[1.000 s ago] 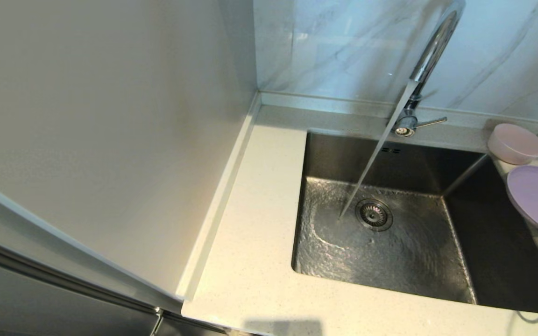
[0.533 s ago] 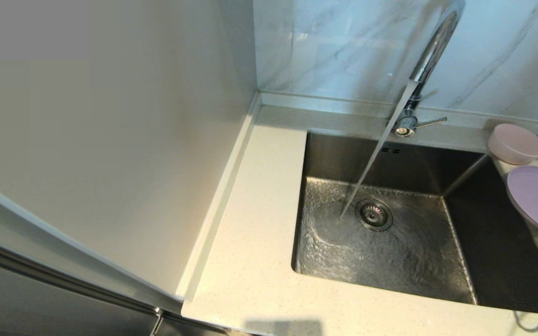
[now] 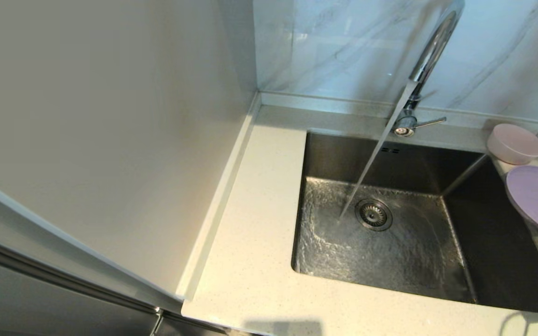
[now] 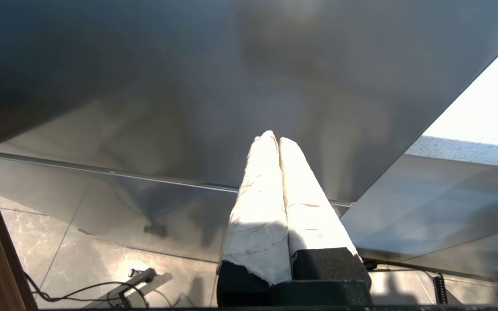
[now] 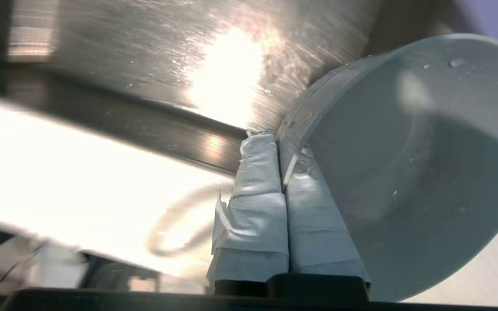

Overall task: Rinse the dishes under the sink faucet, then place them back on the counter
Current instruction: Pick up the bowl, then rinse the bowl

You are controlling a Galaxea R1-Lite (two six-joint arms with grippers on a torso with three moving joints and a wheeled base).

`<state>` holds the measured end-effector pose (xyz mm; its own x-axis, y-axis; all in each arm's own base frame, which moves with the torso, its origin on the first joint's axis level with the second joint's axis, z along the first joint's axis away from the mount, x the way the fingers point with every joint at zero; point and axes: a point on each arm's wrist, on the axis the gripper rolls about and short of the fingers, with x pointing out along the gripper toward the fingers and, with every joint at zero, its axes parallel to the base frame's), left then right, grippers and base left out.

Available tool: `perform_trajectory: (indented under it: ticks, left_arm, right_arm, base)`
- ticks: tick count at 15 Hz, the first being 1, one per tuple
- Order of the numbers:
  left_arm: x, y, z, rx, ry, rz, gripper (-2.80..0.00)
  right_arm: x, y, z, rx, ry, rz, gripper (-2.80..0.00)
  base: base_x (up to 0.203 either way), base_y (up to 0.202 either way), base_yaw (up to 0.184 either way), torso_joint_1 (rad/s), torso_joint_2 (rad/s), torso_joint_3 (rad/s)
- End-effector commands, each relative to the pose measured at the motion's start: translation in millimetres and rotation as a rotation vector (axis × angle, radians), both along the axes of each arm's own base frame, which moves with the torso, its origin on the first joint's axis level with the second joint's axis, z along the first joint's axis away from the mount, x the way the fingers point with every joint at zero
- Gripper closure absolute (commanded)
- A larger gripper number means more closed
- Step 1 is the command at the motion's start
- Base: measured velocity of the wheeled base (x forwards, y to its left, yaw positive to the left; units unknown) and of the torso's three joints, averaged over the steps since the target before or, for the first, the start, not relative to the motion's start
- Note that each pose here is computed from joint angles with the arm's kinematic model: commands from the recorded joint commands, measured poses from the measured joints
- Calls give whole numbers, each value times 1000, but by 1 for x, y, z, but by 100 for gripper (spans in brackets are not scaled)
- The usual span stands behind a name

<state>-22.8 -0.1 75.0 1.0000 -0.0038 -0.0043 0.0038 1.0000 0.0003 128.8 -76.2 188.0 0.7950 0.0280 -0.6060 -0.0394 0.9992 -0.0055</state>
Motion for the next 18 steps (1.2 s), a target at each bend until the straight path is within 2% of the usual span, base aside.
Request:
perform_trajectory:
  ticks: [1,3,6,8,10,14,18]
  left_arm:
    - [0,0,0,0,0,1,0]
    - [0,0,0,0,0,1,0]
    - [0,0,0,0,0,1,0]
    - [0,0,0,0,0,1,0]
    - [0,0,0,0,0,1,0]
    - [0,0,0,0,0,1,0]
    - [0,0,0,0,0,1,0]
  right_arm:
    - [9,27,13,55,-94,274,0]
    - [26,46,22,119,-119,479,0]
    - [67,71,32,217,-101,679,0]
    - [91,88,37,233,-107,784,0]
    - [114,104,41,207,-151,865,0]
    - [159,130,49,169,-189,917,0]
    - [178,136,57,189,-204,897,0]
  base:
    - [0,0,0,0,0,0]
    - [0,0,0,0,0,0]
    - [0,0,0,0,0,0]
    - [0,0,0,0,0,0]
    - [0,0,0,0,0,0]
    - [0,0,0,0,0,0]
    - [0,0,0,0,0,0]
